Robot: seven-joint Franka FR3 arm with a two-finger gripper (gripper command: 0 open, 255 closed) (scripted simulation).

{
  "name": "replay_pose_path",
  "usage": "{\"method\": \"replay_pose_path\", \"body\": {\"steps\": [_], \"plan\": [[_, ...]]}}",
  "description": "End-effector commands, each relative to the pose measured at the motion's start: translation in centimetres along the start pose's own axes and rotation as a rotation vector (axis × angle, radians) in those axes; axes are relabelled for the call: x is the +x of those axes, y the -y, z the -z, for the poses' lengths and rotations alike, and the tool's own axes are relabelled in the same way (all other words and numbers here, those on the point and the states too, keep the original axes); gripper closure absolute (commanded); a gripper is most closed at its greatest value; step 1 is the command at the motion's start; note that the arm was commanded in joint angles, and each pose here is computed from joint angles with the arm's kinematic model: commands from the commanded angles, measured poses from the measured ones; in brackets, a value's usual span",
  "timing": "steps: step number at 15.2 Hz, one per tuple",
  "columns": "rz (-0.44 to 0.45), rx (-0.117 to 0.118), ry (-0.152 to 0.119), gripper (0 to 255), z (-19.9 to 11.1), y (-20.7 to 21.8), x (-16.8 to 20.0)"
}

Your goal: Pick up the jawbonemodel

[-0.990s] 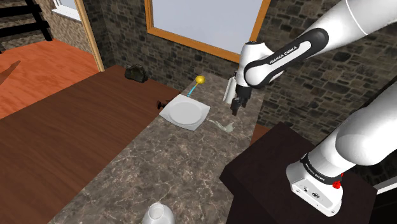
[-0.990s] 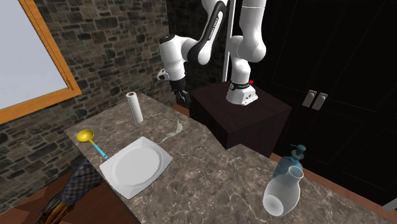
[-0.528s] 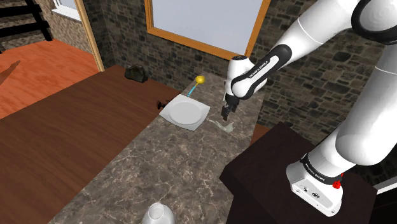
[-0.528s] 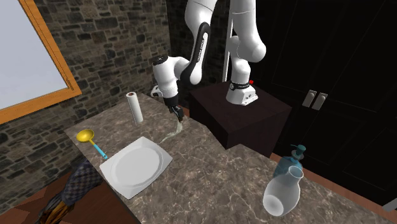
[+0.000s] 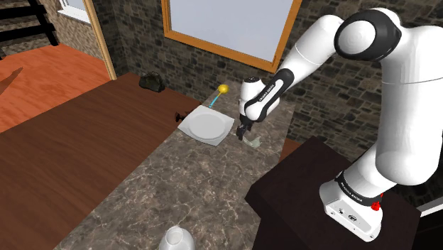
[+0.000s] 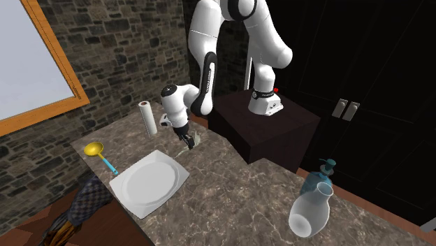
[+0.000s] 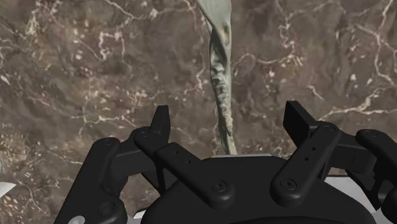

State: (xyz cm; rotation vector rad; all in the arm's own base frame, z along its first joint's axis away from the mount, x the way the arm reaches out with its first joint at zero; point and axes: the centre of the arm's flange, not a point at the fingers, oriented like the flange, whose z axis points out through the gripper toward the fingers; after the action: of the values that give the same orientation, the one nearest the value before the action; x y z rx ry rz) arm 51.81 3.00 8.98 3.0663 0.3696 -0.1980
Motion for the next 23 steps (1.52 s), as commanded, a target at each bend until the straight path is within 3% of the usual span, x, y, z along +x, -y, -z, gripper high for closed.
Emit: {"method": "replay_pose_path", "body": {"steps": [1,9,10,19,23], "plan": [[0.004,-0.002,-0.002,0,-1.2,0.0,0.4],[0.004,-0.002,-0.002,0,-4.7,0.1,0.9],[0.004,-0.002,-0.001,255,-4.7,0.1,0.8],[0.004,-0.002,-0.002,255,-4.7,0.1,0.9],[0.004,-0.002,-0.002,255,-2.6,0.0,0.6]]}}
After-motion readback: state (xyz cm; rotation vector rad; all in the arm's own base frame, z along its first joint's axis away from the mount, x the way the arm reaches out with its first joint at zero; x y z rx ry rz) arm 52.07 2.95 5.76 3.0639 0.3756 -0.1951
